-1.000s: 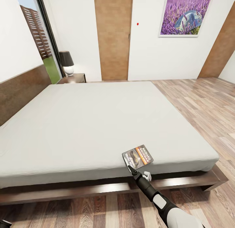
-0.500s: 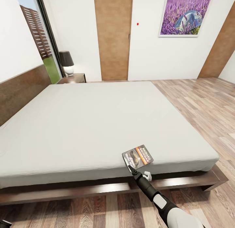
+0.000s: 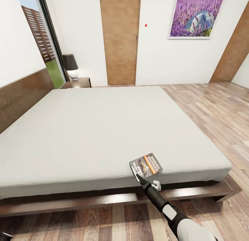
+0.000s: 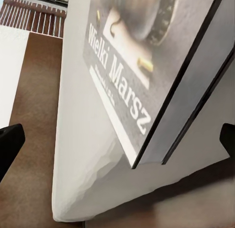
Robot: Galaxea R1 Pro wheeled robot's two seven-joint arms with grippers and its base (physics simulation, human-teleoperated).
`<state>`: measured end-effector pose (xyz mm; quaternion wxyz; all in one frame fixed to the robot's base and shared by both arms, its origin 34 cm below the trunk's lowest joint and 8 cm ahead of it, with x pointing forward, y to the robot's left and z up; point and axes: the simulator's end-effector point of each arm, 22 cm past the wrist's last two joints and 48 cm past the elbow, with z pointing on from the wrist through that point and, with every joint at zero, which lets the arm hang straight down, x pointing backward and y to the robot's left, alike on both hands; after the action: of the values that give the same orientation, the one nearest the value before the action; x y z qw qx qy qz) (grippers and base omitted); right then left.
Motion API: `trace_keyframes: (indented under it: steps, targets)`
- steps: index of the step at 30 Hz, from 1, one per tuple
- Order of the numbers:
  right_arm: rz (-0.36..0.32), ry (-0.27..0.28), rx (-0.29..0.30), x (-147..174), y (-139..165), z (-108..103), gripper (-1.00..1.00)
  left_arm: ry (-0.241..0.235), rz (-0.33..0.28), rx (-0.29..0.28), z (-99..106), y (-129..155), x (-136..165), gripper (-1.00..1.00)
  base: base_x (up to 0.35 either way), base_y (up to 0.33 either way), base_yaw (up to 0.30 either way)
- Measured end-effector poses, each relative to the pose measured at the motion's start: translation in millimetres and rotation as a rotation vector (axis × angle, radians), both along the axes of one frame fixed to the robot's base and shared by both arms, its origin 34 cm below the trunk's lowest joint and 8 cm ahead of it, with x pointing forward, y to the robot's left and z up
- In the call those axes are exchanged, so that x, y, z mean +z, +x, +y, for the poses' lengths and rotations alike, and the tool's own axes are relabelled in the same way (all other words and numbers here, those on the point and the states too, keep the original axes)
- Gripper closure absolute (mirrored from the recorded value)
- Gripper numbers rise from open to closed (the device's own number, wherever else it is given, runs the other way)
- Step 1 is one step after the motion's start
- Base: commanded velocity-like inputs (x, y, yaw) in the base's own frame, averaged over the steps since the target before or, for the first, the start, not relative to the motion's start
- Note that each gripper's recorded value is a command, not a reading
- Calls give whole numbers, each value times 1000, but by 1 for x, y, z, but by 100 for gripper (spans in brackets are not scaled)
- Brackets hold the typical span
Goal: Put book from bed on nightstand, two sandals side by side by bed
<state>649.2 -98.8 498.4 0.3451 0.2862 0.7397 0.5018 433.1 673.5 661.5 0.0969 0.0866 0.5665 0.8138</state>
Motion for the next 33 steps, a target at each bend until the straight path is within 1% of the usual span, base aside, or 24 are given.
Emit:
trace_keyframes:
  steps: [33]
  targets:
    - [-3,0,-2,1,2,-1,-100,-1,1,0,1,0,0,-100,0,0,0]
